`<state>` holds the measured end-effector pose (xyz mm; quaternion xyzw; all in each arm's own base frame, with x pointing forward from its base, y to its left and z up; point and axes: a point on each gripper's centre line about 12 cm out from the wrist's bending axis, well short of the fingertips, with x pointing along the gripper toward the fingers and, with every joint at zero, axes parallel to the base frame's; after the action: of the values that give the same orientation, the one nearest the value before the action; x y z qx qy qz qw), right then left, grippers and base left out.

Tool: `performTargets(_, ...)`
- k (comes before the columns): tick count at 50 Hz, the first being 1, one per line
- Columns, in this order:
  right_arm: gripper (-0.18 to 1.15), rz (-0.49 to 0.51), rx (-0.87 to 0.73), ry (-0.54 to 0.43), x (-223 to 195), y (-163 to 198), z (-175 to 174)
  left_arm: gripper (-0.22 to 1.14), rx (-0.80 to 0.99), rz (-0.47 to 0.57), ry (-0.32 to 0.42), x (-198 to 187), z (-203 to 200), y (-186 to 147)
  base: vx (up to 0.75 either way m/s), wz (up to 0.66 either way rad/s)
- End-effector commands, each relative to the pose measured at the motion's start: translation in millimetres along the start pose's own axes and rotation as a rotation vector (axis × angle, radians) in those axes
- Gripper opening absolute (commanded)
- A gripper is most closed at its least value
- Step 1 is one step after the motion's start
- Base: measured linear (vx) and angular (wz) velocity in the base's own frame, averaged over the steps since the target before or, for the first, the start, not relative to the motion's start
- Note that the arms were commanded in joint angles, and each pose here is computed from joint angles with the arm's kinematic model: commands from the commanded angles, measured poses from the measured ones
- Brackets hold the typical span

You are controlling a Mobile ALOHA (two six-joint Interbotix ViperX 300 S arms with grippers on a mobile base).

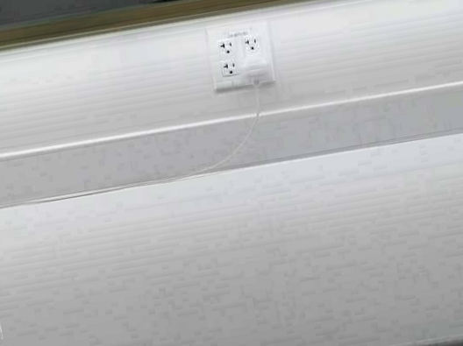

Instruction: Open the cabinet, put the pot inside, then close it

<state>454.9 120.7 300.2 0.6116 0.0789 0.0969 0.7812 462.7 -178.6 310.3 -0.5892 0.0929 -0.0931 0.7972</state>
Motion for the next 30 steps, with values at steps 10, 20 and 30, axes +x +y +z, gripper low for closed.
performTargets(10,0.07,0.108,-0.001,0.009,5.5,-5.3,-18.6,0.03,0.012,0.012,0.019,1.1,-23.9,11.4,0.02,0.0)
performTargets(20,0.37,0.104,0.03,-0.023,7.3,-12.1,-13.4,0.12,-0.05,-0.066,-0.1,-6.4,-13.8,21.1,0.0,0.0)
performTargets(30,1.09,0.169,0.036,-0.074,3.0,-4.0,2.6,0.77,-0.128,-0.2,-0.239,-18.4,4.3,21.2,0.0,0.0)
